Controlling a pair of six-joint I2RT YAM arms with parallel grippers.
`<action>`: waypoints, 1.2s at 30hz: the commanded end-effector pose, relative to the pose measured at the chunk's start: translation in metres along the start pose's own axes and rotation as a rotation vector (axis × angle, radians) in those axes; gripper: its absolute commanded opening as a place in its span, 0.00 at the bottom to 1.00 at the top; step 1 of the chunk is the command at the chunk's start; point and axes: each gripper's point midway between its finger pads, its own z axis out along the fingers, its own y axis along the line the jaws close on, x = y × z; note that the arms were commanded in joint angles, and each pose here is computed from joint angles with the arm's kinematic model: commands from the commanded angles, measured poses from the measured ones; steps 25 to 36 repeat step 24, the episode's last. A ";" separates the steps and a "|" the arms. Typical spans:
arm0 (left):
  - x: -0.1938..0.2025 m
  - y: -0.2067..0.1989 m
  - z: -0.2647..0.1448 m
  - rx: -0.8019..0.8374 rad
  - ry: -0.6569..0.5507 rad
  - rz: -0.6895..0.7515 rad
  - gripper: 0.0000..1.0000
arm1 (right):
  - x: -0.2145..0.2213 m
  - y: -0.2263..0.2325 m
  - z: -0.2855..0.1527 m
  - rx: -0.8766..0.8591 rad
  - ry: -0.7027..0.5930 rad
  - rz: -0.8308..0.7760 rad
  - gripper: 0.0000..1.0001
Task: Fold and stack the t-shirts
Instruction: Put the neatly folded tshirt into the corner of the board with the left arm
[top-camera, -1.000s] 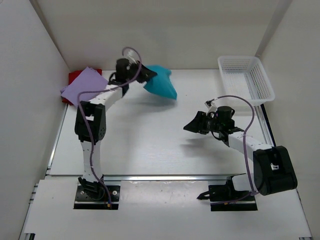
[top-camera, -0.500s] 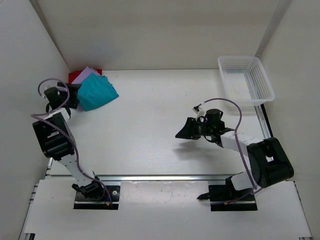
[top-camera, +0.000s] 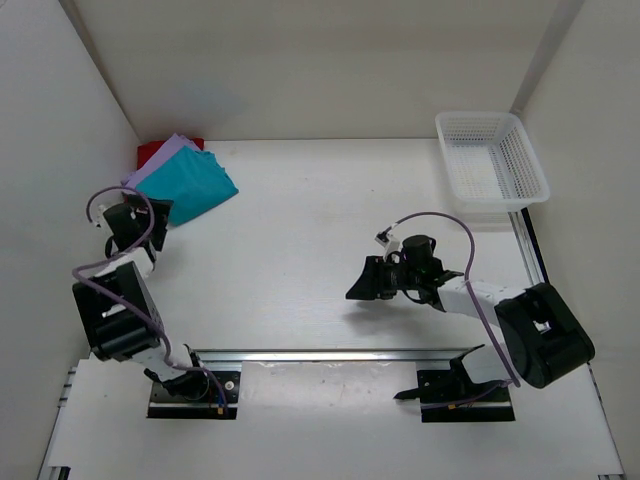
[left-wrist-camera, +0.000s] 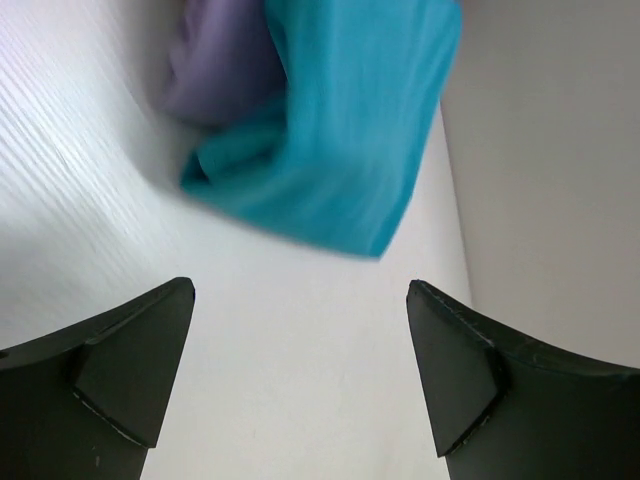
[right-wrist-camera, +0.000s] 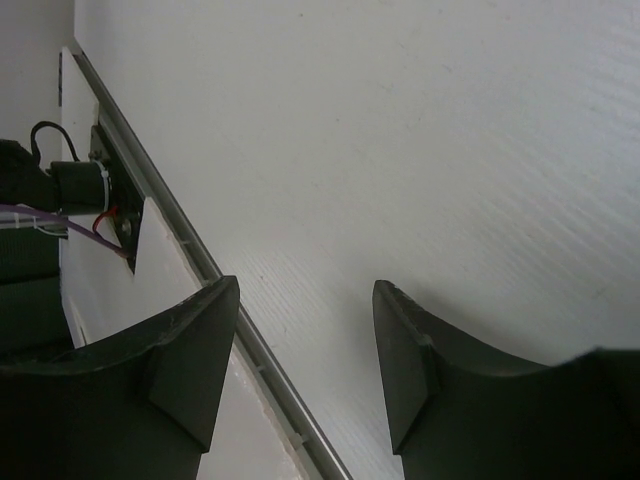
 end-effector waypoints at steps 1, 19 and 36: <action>0.036 -0.002 -0.023 0.016 0.024 0.136 0.99 | -0.008 0.006 -0.003 -0.011 -0.062 -0.059 0.54; 0.303 -0.013 -0.168 0.367 0.658 0.730 0.99 | 0.011 -0.028 -0.021 0.149 -0.133 -0.081 0.56; 0.315 -0.013 -0.176 0.395 0.691 0.769 0.99 | 0.008 -0.030 -0.024 0.152 -0.144 -0.085 0.55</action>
